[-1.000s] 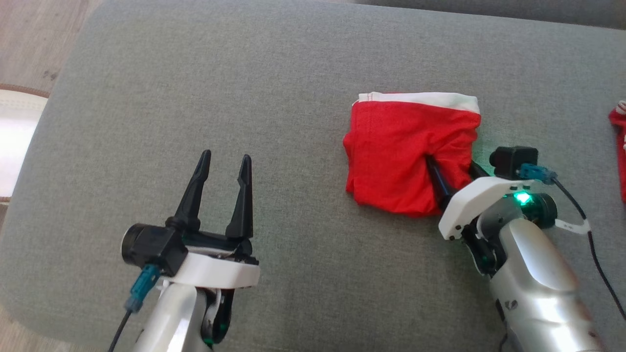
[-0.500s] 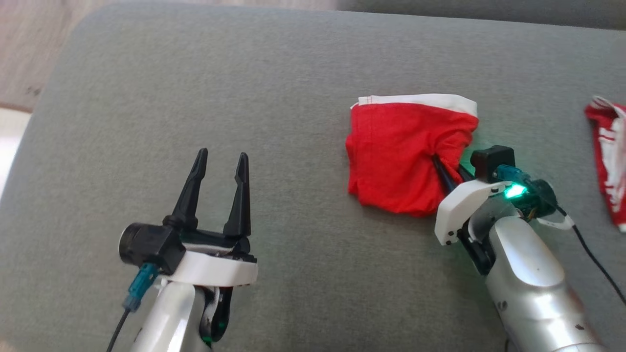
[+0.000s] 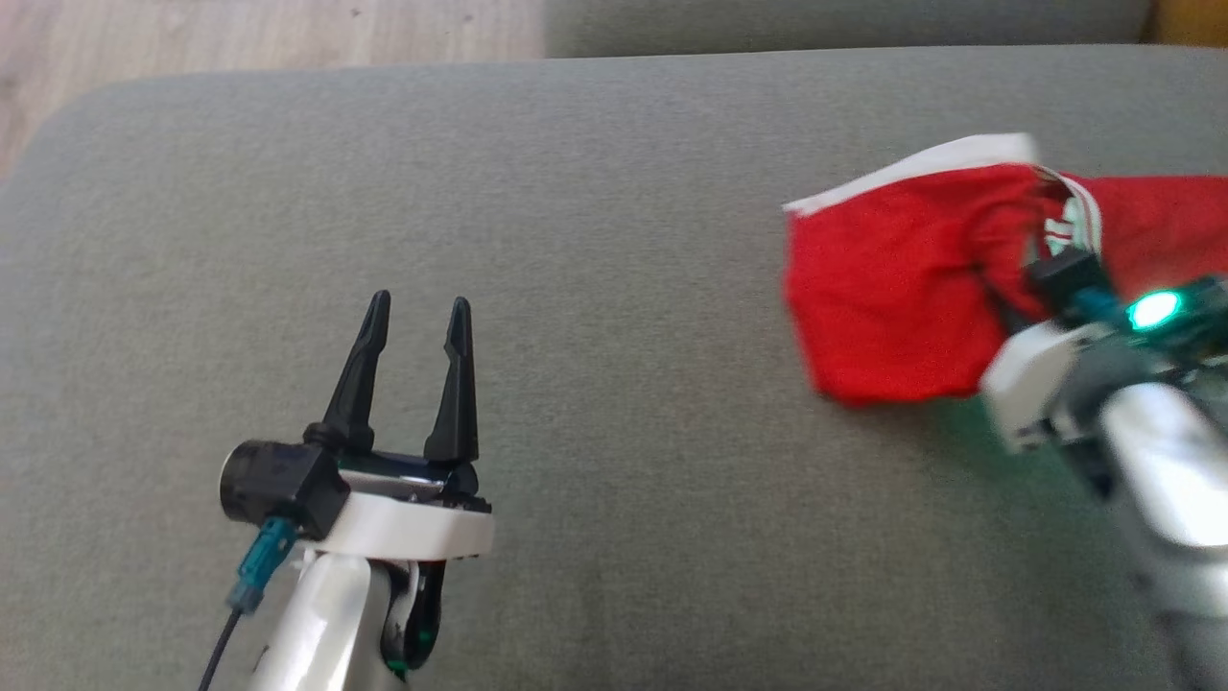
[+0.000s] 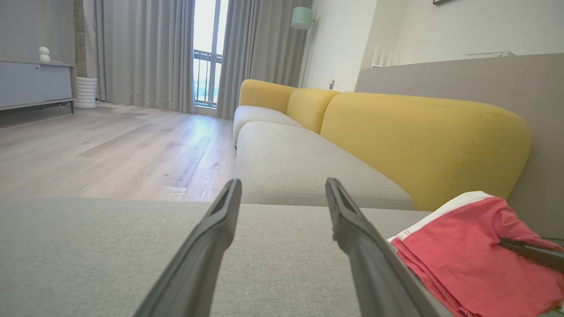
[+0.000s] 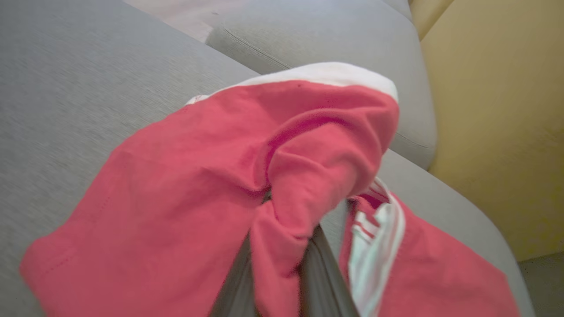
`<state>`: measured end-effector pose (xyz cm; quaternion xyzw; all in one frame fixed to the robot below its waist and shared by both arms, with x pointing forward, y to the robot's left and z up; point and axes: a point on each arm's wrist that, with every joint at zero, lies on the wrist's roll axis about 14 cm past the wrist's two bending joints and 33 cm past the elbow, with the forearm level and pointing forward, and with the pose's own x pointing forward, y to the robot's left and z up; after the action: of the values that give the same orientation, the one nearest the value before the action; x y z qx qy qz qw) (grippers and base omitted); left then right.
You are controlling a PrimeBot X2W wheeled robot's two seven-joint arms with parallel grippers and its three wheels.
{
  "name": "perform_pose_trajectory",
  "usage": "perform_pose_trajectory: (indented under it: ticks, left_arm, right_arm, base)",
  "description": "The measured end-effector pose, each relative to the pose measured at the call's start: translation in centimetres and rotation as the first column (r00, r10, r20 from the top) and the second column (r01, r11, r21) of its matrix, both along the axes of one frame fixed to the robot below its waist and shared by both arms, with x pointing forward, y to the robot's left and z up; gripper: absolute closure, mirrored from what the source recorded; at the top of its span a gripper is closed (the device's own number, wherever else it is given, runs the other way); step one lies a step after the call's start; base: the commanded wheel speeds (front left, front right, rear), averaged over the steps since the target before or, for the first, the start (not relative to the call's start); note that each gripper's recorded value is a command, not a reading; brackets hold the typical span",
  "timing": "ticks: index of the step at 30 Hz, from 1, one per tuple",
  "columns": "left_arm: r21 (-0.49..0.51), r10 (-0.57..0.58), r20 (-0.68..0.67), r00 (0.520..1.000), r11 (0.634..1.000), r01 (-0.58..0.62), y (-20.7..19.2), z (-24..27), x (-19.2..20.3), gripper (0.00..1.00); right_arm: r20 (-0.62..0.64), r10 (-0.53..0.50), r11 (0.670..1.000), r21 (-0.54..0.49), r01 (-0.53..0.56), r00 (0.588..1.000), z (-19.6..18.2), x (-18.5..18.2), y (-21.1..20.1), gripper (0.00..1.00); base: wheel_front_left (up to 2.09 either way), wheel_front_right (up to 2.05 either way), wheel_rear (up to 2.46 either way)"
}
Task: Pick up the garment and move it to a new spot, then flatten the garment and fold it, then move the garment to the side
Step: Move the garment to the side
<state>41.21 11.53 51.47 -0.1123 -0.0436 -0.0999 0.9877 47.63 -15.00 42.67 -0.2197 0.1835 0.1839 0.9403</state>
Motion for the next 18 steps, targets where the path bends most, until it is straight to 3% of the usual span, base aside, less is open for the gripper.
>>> perform_pose_trajectory:
  ticks: [11, 18]
  left_arm:
    - [-0.007, -0.036, -0.04, 0.999, 0.999, 0.036, -1.2, -1.7, 0.8, 0.0]
    - [-0.001, -0.035, -0.055, 0.998, 0.999, 0.035, -0.8, -2.5, 2.1, 0.0]
  right_arm:
    - [-0.063, -0.158, 0.977, -0.154, 0.147, 0.985, 2.2, 0.3, -12.2, 1.0]
    - [-0.126, -0.219, 0.935, -0.312, 0.171, 0.968, 1.2, 0.5, -18.0, 1.0]
  base:
    - [0.0, 0.0, 0.0]
    - [0.0, 0.0, 0.0]
